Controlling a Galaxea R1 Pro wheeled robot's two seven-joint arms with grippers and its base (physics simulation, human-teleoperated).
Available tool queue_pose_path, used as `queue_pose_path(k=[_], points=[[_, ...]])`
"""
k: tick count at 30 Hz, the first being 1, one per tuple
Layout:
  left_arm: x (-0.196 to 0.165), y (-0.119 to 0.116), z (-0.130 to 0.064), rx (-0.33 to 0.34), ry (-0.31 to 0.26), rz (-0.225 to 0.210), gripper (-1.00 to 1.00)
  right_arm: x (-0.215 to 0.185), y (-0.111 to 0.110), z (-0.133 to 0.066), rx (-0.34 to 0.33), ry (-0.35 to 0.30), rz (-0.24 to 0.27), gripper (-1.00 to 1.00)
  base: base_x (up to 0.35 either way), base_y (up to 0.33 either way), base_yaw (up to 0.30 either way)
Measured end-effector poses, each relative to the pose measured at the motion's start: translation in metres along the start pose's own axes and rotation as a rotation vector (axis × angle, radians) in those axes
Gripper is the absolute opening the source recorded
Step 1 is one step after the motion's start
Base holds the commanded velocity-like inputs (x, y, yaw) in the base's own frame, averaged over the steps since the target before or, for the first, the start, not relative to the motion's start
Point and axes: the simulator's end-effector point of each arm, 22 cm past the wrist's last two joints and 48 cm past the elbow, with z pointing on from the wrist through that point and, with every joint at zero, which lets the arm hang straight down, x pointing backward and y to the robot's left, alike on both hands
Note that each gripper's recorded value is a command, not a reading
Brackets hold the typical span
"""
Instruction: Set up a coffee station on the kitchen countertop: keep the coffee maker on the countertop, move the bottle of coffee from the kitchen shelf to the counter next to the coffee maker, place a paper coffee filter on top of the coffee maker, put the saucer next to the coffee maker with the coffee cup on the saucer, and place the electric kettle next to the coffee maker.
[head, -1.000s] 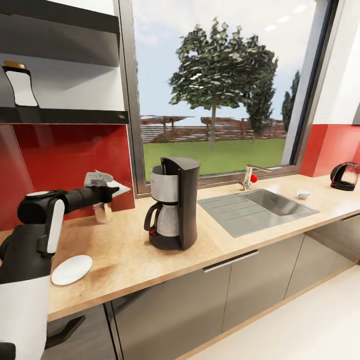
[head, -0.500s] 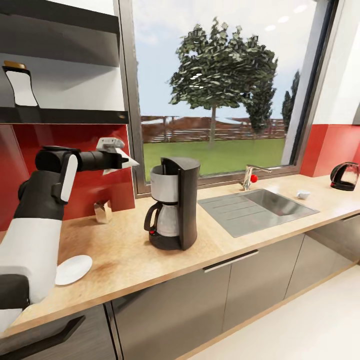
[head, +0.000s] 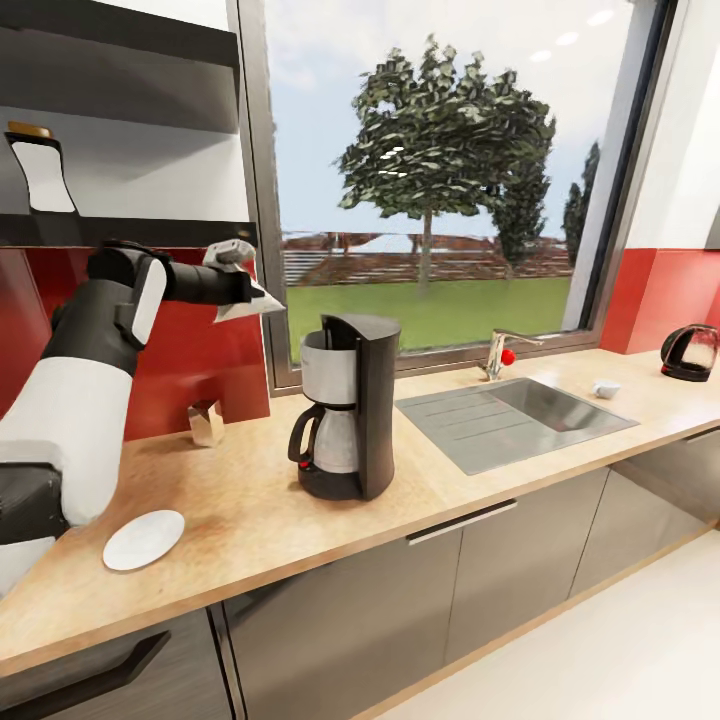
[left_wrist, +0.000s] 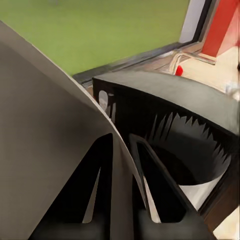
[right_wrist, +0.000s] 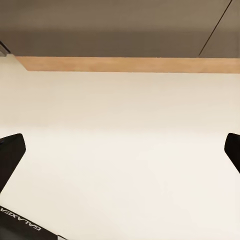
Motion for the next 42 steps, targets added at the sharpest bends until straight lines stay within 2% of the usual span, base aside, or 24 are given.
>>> queue_pose_path(k=[2,5,9,12,18,19,25,42], points=[[0.001,-0.008,0.009,0.018,0.025,-0.017,-1.0,0.0,0.0,0.0,0.0,0.0,0.0,1.0,0.0,0.0,0.0],[0.007,-0.019,0.021,0.032,0.064,-0.018,-1.0,0.0,0.0,0.0,0.001,0.0,0.0,1.0,0.0,0.0,0.0],[0.024,-0.042,0.039,0.039,0.136,0.047,-1.0,0.0,0.0,0.0,0.001,0.0,0.0,1.0,0.0,0.0,0.0],[0.03,-0.052,0.045,0.041,0.16,0.077,-1.0,0.0,0.0,0.0,0.001,0.0,-0.001,1.0,0.0,0.0,0.0],[0.03,-0.056,0.046,0.048,0.163,0.087,-1.0,0.0,0.0,0.0,0.001,0.0,-0.001,1.0,0.0,0.0,0.0],[0.03,-0.063,0.045,0.078,0.162,0.086,-1.0,0.0,0.0,0.0,0.001,0.0,-0.001,1.0,0.0,0.0,0.0],[0.03,-0.077,0.042,0.147,0.161,0.08,-1.0,0.0,0.0,0.0,0.001,0.0,-0.001,1.0,0.0,0.0,0.0],[0.029,-0.077,0.04,0.157,0.16,0.078,-1.0,0.0,0.0,0.0,0.001,0.0,-0.001,1.0,0.042,-0.021,0.0]])
